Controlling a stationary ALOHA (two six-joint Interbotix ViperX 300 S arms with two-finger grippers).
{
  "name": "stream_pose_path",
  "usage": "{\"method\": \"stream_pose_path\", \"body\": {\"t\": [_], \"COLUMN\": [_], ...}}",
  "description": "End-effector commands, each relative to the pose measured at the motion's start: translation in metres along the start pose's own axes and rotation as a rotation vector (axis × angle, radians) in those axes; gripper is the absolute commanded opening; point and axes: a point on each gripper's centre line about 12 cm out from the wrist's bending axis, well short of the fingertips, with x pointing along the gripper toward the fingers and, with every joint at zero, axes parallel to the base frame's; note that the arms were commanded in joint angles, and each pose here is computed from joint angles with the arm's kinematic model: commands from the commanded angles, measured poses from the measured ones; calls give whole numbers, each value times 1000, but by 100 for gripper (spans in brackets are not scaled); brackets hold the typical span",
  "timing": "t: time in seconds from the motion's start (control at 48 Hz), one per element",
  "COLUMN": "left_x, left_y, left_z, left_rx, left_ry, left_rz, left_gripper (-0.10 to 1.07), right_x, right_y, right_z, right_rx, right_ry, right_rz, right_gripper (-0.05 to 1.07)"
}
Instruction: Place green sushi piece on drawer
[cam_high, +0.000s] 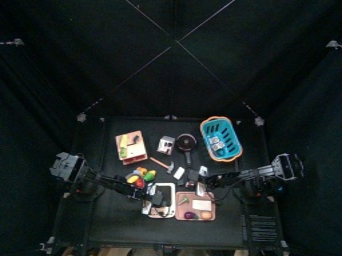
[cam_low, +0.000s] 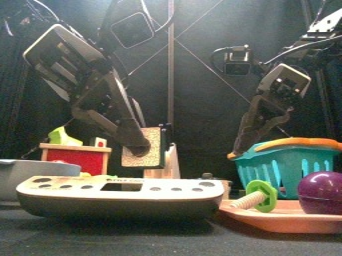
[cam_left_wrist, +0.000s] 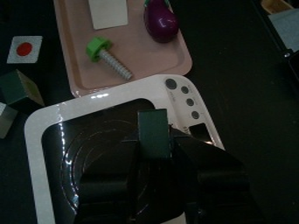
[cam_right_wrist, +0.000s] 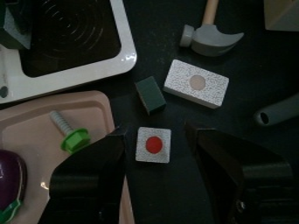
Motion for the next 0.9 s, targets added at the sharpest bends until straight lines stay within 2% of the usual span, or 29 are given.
{"method": "stream_pose_path", "body": {"t": [0.0, 0.104, 0.208, 0.354, 0.458, 0.604, 0.729, 0.875], "left_x": [-5, -14, -31, -43, -49, -64, -84, -112], "left_y": [2, 2, 7, 22, 33, 51, 61, 80], "left_z": [16, 24, 34, 32, 29, 34, 42, 40], "left_rx": [-19, -42, -80, -218, -287, -302, -261, -274], "left_ry": [-49, -76, -97, -22, 32, 23, -19, -14], "left_rz": [6, 6, 11, 17, 19, 49, 79, 122], "left_gripper": [55, 55, 55, 55, 55, 55, 55, 55], "right_x": [-4, -3, -2, -2, -1, 1, 4, 7], "right_y": [0, 0, 0, -1, -2, -2, -3, -5], "right_z": [9, 8, 8, 7, 6, 5, 3, 2], "right_rx": [5, 3, 2, 7, 6, 7, 9, 15], "right_ry": [-29, -25, -24, -20, -16, -10, 0, 9], "right_rz": [7, 5, 5, 2, 0, -3, -7, -14], "right_gripper": [85, 85, 85, 85, 85, 85, 85, 85]}}
